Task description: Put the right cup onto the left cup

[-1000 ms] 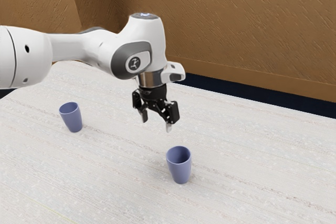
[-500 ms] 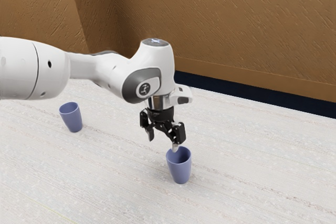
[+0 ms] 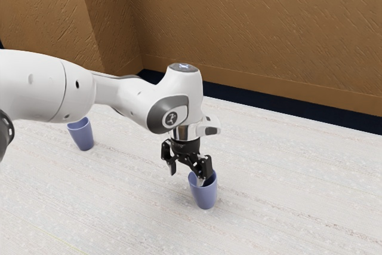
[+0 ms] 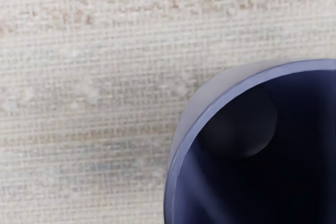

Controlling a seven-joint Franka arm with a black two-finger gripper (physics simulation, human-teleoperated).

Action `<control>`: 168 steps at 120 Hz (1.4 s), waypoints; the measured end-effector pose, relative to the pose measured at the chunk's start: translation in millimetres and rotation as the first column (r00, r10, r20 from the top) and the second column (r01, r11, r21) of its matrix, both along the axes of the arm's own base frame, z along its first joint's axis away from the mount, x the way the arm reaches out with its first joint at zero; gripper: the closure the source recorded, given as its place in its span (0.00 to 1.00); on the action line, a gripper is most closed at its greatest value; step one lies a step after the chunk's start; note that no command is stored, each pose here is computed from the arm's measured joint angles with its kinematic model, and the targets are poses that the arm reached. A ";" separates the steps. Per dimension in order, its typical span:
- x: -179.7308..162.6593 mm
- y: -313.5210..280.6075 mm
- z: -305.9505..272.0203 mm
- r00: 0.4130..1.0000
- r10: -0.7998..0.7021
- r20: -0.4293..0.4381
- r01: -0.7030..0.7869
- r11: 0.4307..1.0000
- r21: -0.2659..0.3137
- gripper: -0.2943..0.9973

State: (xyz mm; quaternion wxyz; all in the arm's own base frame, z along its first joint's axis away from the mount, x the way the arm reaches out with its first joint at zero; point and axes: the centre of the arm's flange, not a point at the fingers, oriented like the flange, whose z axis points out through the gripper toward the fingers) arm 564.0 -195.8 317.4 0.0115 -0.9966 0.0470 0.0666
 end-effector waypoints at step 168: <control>37.7 111.3 132.9 0.975 0.134 0.176 -0.136 0.991 -0.003 0.84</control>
